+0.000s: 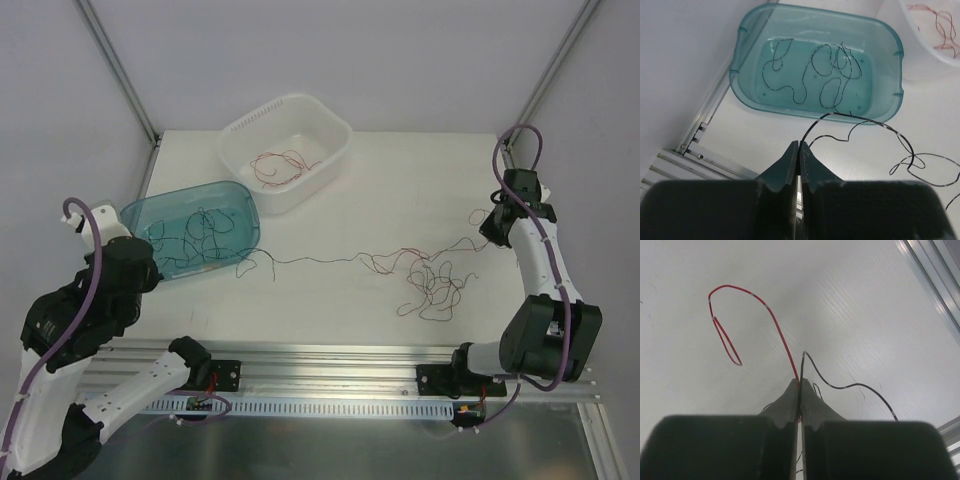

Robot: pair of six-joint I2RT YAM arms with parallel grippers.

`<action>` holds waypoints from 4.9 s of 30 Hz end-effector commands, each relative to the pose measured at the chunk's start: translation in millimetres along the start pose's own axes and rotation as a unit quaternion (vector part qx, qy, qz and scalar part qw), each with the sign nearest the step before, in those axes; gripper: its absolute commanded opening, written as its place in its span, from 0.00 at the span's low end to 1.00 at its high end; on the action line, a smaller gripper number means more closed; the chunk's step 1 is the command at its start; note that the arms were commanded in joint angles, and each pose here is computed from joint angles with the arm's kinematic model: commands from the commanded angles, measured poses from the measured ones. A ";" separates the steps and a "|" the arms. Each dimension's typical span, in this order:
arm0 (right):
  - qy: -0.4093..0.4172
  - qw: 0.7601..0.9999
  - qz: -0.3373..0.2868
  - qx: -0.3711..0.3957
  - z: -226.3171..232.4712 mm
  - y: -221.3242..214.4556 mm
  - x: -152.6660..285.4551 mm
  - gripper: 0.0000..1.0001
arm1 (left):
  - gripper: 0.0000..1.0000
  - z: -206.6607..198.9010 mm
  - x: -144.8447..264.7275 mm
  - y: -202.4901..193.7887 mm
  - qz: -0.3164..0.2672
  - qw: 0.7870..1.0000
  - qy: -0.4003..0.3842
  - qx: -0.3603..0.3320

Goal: Untangle the cables

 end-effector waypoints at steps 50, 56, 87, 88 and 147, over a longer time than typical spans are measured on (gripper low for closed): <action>0.224 0.953 -0.036 0.200 77.5 -113.5 87.0 0.94 | 0.84 -207.2 -22.3 -185.0 0.399 0.862 -0.308 -0.055; 0.243 0.956 -0.041 0.159 76.2 -127.6 84.6 0.95 | 0.78 -254.7 -27.7 -231.2 0.410 0.864 -0.289 -0.048; 0.179 0.969 0.057 0.158 133.0 -177.3 14.3 0.38 | 0.00 -234.2 -27.5 -209.0 0.322 0.900 -0.284 -0.074; 0.169 0.971 0.060 0.158 130.3 -177.5 11.8 0.34 | 0.00 -231.5 -30.6 -201.6 0.317 0.903 -0.281 -0.068; 0.241 0.956 0.031 0.167 86.4 -133.5 38.7 0.74 | 0.32 -88.3 -88.3 -152.9 0.307 0.941 -0.131 -0.054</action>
Point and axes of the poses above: each gripper's point midway between its finger pads, its own x axis back along the fingers, its own z axis along the line the jaws close on, y = z × x, the point moved 9 cm from there along x, back along the fingers, and after that the axes turned 14 degrees about x, right-handed, at the moved point
